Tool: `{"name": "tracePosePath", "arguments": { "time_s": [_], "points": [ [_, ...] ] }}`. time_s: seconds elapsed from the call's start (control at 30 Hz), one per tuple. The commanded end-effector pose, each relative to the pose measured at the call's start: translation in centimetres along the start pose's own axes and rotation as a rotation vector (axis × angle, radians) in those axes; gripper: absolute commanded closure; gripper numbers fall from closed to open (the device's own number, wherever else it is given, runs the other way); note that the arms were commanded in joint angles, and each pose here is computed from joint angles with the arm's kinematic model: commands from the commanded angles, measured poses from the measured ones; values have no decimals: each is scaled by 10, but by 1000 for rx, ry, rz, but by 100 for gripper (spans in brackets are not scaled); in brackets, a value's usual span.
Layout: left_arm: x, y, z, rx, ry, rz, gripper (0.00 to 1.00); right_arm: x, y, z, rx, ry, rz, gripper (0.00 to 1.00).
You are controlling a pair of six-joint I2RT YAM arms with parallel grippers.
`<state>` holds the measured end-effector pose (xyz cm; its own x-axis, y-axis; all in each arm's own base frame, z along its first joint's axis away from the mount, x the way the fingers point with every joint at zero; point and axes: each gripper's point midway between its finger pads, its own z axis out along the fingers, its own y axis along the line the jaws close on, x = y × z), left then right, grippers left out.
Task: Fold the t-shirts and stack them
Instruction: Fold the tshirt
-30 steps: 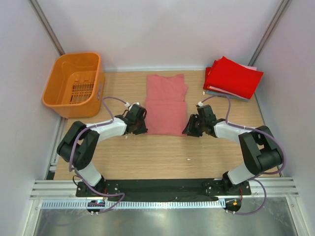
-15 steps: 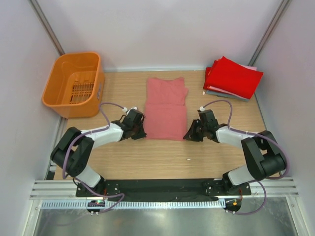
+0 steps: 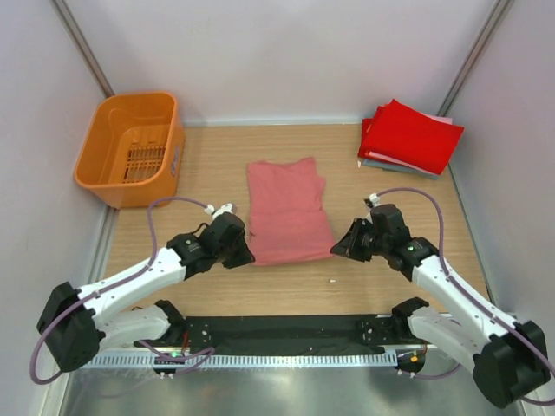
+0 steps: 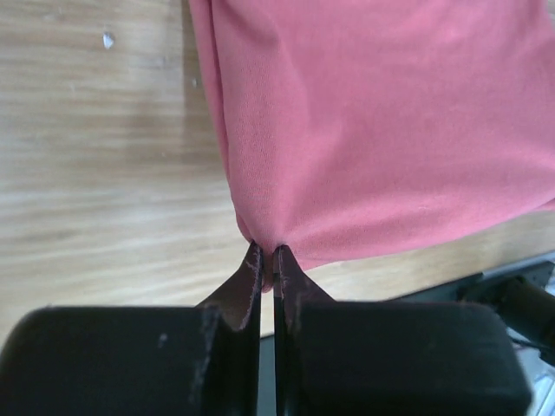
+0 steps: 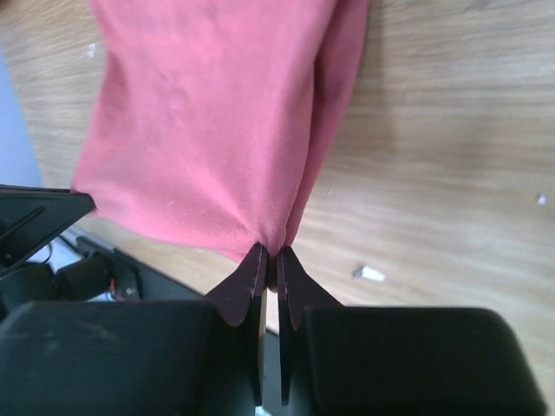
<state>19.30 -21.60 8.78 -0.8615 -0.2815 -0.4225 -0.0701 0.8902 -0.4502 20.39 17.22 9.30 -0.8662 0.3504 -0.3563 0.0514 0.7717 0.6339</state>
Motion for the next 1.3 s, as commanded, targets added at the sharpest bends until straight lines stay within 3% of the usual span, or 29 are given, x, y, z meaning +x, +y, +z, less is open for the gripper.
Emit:
{"name": "tracePosePath", "arguments": {
  "time_s": [0.0, 0.33, 1.03, 1.2, 1.23, 1.27],
  "points": [
    [-2, 10, -30, -66, -17, -41, 100, -4, 16, -32, 9, -17, 24, 99],
    [-70, -11, -100, -148, -172, 70, 95, -59, 59, -67, 32, -128, -85, 99],
    [-166, -36, -32, -143, -78, 69, 94, -134, 73, -9, 123, -129, -116, 99],
    [-202, -49, -10, -111, -65, 46, 92, -169, 66, 9, 150, -141, -112, 99],
    [-206, -40, 15, -141, -24, 43, 90, -173, 53, 28, 183, -108, -98, 99],
    [-225, -49, 16, -125, -49, 44, 89, -196, 55, 29, 179, -142, -94, 98]
  ]
}}
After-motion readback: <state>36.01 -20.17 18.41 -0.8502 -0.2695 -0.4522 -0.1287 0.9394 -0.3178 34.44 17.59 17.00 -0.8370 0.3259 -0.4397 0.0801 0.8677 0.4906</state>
